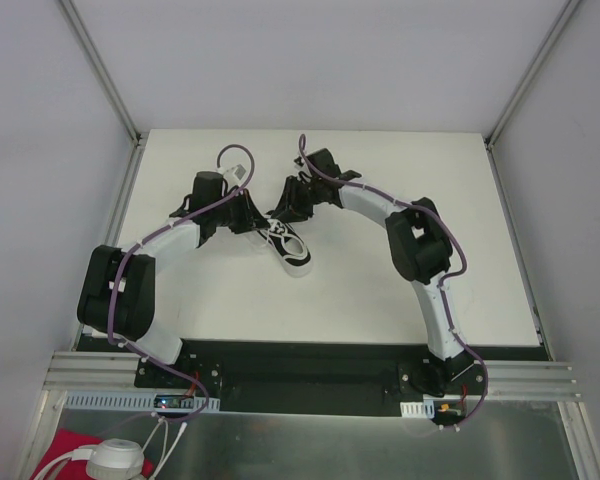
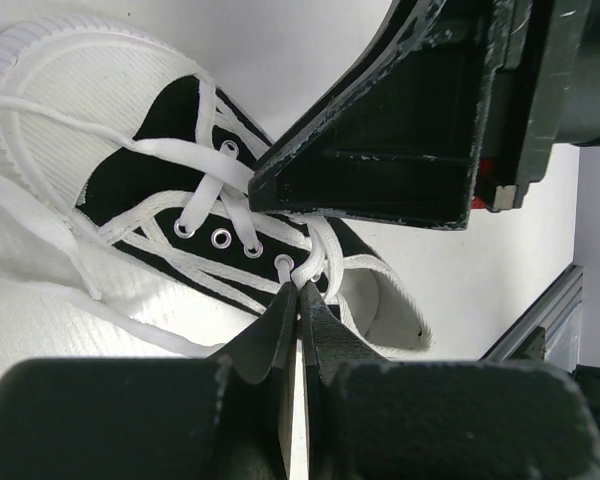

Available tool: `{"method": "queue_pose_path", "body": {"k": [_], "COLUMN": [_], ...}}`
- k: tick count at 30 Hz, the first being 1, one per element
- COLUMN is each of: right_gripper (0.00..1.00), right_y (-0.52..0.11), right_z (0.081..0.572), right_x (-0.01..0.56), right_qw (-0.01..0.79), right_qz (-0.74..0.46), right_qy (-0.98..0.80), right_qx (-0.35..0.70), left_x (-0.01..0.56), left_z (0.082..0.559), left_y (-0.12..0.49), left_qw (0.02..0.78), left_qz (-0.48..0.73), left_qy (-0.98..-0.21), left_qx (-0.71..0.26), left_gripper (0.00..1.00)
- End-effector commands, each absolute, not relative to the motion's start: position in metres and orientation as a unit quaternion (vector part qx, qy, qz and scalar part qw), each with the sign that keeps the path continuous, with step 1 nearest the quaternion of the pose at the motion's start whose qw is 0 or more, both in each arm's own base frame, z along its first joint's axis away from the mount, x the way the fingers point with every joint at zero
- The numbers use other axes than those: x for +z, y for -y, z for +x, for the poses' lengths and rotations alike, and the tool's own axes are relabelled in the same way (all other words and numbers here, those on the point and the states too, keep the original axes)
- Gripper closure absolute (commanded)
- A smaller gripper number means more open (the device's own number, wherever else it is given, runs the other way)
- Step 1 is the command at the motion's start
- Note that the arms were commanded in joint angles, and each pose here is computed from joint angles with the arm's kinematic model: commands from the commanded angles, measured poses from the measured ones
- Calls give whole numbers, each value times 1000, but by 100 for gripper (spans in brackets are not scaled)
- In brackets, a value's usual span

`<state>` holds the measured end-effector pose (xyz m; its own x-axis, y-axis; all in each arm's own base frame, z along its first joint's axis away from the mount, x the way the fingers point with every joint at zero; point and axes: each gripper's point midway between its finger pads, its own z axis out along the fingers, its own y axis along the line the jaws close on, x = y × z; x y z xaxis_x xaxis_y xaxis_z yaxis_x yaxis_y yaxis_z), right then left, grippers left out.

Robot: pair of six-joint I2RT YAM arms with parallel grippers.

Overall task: Tie the shoes
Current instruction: Cross the shoelace with the shoelace.

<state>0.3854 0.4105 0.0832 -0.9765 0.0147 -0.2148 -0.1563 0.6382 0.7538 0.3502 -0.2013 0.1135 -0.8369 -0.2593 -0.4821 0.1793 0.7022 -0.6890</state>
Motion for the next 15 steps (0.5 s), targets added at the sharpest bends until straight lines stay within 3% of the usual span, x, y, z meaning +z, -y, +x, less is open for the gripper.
{"method": "queue_pose_path", "body": {"k": [1,15], "right_gripper": [65,59], "right_y": [-405,-382], "right_z": [388,391], "right_x": [133,161], "right_qw": [149,199], "right_qz": [-55,-65], "right_qy": [-887,-884], "right_qx": [434,418], "left_x": [137,137], "left_z": [359,360], "left_y": [201,197], "left_qw": [313,315], "left_qz": [-1,-4], "left_qy": [-863,-863], "left_qx": [-396,-395], "left_gripper": [100,100]}}
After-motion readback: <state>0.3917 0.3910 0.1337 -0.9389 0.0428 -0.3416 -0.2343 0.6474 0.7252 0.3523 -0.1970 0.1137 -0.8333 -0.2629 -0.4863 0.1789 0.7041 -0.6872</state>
